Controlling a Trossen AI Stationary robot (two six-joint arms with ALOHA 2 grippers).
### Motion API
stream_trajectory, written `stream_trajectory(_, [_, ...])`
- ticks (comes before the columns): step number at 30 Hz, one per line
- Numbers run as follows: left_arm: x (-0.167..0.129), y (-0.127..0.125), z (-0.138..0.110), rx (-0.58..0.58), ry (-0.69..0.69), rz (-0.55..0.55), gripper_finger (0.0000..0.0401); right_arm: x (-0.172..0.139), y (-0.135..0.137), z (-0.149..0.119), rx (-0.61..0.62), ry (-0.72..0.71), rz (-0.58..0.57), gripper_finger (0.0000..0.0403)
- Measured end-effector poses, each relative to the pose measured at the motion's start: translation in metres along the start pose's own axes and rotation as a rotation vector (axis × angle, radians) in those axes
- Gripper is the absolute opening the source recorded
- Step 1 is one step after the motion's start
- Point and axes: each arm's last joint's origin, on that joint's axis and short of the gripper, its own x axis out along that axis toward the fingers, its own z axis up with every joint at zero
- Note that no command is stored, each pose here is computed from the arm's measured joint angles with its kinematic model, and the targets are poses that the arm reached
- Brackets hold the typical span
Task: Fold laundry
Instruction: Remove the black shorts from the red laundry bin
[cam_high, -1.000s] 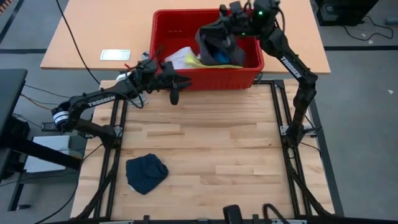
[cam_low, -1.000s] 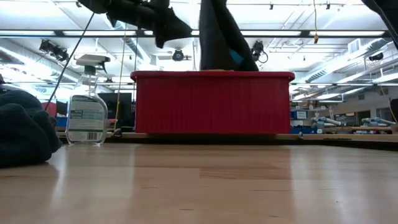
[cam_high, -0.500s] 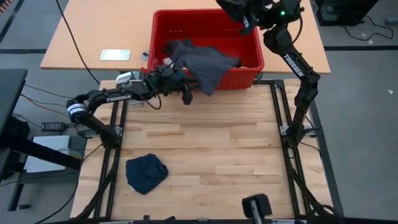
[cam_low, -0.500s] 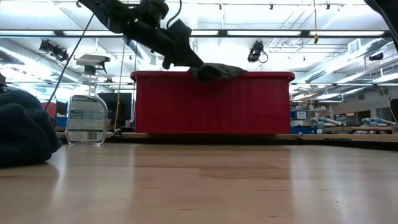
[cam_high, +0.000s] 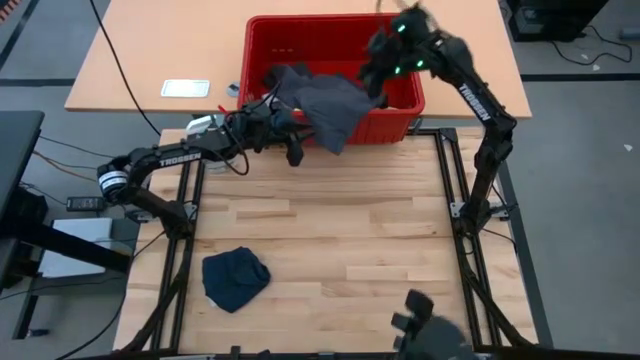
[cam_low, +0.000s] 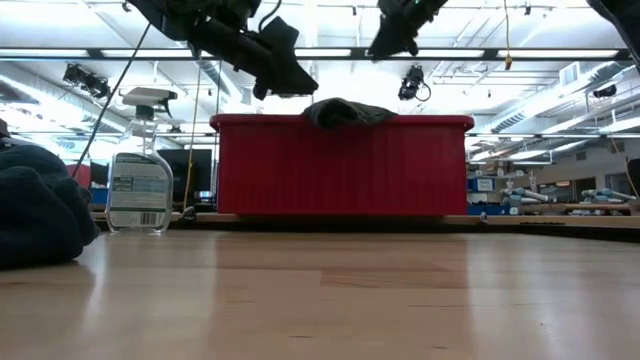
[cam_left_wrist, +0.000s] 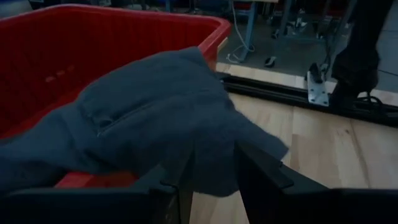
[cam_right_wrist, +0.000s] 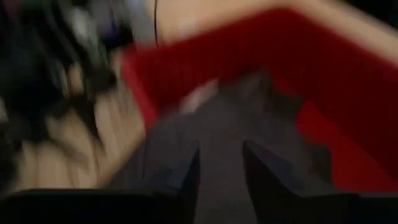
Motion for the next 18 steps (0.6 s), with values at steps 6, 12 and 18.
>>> stream_trajectory(6, [-0.004, -0.007, 0.0, -0.018, 0.023, -0.058, 0.0114, 0.035, 0.028, -0.016, -0.13, 0.147, -0.016, 0.0194])
stream_trajectory(12, [-0.016, -0.019, 0.009, -0.015, -0.005, -0.097, 0.0114, 0.076, 0.016, -0.029, -0.082, 0.065, -0.046, 0.0218])
stream_trajectory(18, [-0.027, -0.015, 0.016, -0.098, -0.028, -0.08, 0.0114, 0.096, 0.002, -0.057, -0.02, 0.127, 0.041, 0.0214])
